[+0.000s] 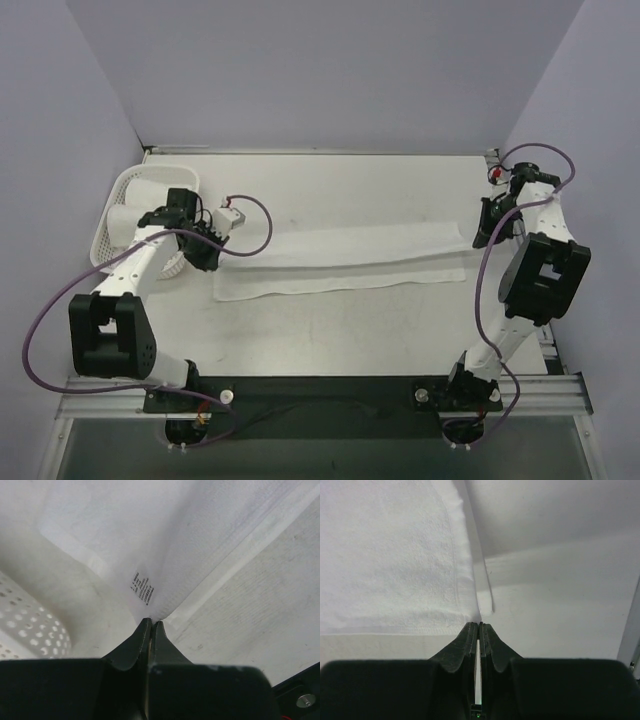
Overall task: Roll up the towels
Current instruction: Fold the towel
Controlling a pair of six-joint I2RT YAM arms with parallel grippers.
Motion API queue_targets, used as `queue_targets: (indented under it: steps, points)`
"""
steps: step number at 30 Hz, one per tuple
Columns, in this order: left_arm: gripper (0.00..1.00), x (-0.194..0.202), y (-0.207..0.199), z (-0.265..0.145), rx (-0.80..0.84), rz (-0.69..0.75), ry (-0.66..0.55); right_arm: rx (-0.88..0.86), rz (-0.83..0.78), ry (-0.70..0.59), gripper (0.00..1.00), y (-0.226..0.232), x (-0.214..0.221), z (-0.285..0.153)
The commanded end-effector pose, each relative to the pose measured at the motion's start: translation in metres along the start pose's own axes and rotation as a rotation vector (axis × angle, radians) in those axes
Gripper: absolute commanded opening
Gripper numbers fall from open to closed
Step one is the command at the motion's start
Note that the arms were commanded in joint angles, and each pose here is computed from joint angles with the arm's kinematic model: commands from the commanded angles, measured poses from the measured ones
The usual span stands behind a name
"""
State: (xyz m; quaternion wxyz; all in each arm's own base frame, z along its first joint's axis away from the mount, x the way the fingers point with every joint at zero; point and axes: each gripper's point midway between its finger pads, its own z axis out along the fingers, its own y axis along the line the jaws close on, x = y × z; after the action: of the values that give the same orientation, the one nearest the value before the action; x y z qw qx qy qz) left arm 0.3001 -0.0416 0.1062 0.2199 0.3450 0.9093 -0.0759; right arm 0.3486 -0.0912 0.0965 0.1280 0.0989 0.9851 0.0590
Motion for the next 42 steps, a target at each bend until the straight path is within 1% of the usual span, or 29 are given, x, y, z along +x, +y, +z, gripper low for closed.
queue_targets:
  steps: [1,6,11,14,20,21,24,26,30,31,33,35,36,38,40,42]
  points:
    - [0.00,0.029,-0.019,0.025,0.071,-0.016,0.078,0.001,0.015,0.102,0.00,-0.004,0.022,0.021]
    - [0.00,0.053,-0.032,0.062,0.089,-0.022,0.144,-0.007,0.030,0.153,0.00,-0.003,0.029,0.045]
    - [0.00,0.072,-0.030,0.079,0.077,-0.038,0.215,-0.003,0.020,0.190,0.00,-0.004,0.043,0.055]
    - [0.00,0.074,-0.026,0.083,0.065,-0.044,0.224,0.007,0.015,0.195,0.00,-0.006,0.045,0.057]
    - [0.00,0.052,-0.010,0.089,0.040,-0.063,0.196,0.053,0.012,0.156,0.00,-0.020,0.030,0.049]
    - [0.00,0.040,-0.004,0.089,0.028,-0.064,0.172,0.055,0.012,0.151,0.00,-0.022,0.028,0.048]
    - [0.00,0.028,0.003,0.093,0.024,-0.079,0.161,0.051,0.018,0.152,0.00,-0.026,0.030,0.045]
    - [0.00,0.012,0.011,0.092,0.013,-0.073,0.135,0.038,0.013,0.148,0.00,-0.023,0.031,0.043]
    - [0.00,-0.012,0.018,0.072,0.003,-0.056,0.099,0.003,0.021,0.118,0.00,-0.013,0.025,0.032]
    - [0.00,-0.024,0.023,0.061,-0.014,-0.038,0.067,-0.007,0.027,0.116,0.00,-0.011,0.025,0.029]
    - [0.00,-0.029,0.024,0.046,-0.023,-0.026,0.059,-0.010,0.024,0.088,0.00,-0.009,0.017,0.022]
    - [0.00,-0.043,0.028,0.026,-0.051,0.004,0.022,-0.013,0.027,0.076,0.00,-0.008,0.013,0.015]
    - [0.00,-0.042,0.029,0.017,-0.053,0.015,0.028,-0.014,0.026,0.060,0.00,-0.008,0.009,0.010]
    - [0.00,-0.050,0.032,-0.003,-0.080,0.034,-0.007,-0.026,0.030,0.045,0.00,-0.006,0.006,0.001]
    - [0.00,-0.049,0.032,-0.017,-0.093,0.061,-0.011,-0.032,0.036,0.028,0.00,-0.006,0.003,-0.009]
    - [0.00,-0.045,0.028,-0.025,-0.080,0.074,-0.015,-0.038,0.040,0.008,0.00,-0.006,0.002,-0.017]
